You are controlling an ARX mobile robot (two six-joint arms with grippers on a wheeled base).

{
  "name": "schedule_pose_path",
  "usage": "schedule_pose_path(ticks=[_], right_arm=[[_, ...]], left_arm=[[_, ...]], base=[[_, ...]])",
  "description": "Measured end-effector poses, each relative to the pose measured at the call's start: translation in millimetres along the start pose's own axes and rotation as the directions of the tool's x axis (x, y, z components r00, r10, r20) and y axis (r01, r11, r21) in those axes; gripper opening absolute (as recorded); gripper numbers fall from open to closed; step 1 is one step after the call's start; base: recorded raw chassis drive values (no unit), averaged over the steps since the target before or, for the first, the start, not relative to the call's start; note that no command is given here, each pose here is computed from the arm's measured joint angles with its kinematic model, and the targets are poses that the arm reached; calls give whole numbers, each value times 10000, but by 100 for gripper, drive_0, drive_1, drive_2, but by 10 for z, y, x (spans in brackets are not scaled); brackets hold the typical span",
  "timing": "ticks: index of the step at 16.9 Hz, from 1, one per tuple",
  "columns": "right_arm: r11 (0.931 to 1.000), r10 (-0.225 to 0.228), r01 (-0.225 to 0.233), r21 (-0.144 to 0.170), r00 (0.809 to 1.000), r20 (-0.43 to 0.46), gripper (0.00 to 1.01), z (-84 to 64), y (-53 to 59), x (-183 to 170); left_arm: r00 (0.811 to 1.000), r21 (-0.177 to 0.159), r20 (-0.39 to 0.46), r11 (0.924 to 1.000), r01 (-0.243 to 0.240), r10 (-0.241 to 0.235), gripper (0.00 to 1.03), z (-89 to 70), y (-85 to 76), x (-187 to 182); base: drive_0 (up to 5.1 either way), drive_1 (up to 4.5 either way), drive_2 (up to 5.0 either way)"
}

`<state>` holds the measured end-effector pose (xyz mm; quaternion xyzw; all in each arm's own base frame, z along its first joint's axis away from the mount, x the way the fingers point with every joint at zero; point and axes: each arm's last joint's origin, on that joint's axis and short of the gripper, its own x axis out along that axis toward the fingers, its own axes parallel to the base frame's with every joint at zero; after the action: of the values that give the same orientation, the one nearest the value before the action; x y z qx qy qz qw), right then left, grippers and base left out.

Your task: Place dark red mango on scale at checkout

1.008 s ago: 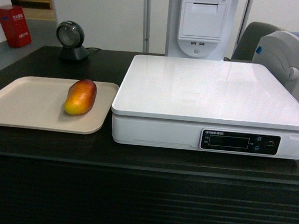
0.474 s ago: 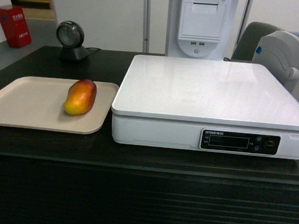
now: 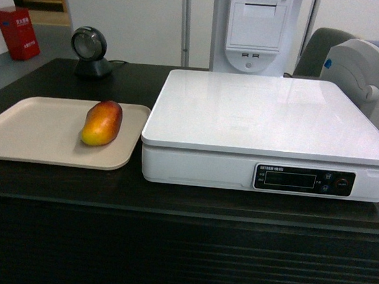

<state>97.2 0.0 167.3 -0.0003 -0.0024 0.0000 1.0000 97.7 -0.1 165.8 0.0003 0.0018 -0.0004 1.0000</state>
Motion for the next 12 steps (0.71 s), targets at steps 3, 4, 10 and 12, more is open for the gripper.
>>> schedule_pose_path(ticks=[3, 4, 10, 12], right_arm=[[10000, 15, -15, 0, 10000, 4, 98, 0, 0, 0], [10000, 0, 0, 0, 10000, 11, 98, 1, 0, 0], [10000, 4, -4, 0, 10000, 0, 98, 0, 0, 0], [10000, 4, -4, 0, 10000, 0, 98, 0, 0, 0]], left_arm=[[9683, -785, -1455, 9733, -2158, 2030, 98, 113, 6, 113], [9592, -1001, -1223, 9583, -2676, 2551, 98, 240, 64, 189], [9882, -973, -664, 9848, -1441, 1380, 98, 594, 264, 867], [9934, -817, -864, 9933, -820, 749, 98, 667, 276, 1272]], base=[[0, 0, 0], [0, 0, 0], [0, 0, 0], [0, 0, 0]])
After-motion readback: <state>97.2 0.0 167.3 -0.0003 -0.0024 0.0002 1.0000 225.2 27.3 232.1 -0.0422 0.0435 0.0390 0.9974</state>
